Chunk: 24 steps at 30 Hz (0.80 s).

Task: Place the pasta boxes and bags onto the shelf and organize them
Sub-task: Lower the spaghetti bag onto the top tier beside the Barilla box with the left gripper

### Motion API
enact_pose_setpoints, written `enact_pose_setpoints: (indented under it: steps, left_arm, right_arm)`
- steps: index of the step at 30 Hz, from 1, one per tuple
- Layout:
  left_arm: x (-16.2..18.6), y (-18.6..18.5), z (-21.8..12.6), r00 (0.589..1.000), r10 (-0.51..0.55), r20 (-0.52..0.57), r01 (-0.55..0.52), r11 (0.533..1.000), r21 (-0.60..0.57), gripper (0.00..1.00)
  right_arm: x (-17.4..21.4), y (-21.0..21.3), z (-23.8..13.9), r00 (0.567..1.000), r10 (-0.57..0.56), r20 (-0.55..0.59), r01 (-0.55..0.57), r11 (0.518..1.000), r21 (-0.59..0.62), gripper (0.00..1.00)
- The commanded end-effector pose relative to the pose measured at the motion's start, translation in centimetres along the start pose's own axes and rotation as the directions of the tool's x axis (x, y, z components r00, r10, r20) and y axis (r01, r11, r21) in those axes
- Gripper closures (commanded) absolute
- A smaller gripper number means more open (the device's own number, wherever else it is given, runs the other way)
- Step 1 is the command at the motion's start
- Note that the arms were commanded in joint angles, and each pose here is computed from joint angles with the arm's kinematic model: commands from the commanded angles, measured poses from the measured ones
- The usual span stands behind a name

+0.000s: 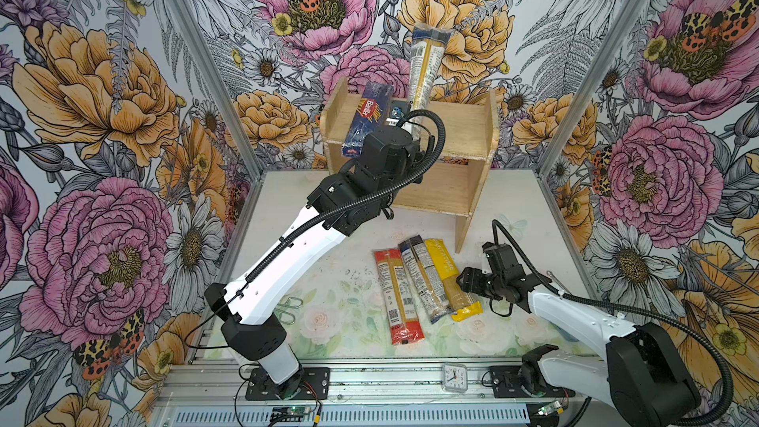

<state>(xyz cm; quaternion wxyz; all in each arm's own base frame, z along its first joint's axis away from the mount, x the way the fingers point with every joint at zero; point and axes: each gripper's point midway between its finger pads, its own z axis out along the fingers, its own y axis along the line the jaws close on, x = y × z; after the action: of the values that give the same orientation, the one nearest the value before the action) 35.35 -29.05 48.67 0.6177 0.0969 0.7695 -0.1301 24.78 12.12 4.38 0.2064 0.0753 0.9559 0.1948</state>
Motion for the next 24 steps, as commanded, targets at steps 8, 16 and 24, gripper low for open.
enact_pose_setpoints:
  steps: [8,16,24]
  left_arm:
    - [-5.3,1.0,-2.2,0.984,-0.076,0.163,0.078,0.997,-0.002,1.00]
    - [-5.0,1.1,-2.0,0.988,-0.074,0.133,0.075,0.997,-0.004,1.00]
    - [-4.3,1.6,-1.3,0.990,-0.093,0.103,0.093,0.996,-0.003,1.00]
  right_arm:
    - [-0.9,0.4,0.0,0.999,-0.024,0.031,0.024,1.000,-0.012,0.24]
    - [-0.9,0.3,0.0,0.999,-0.022,0.032,0.022,1.000,-0.011,0.24]
    - [-0.9,0.3,0.1,0.999,-0.020,0.028,0.020,1.000,-0.010,0.24]
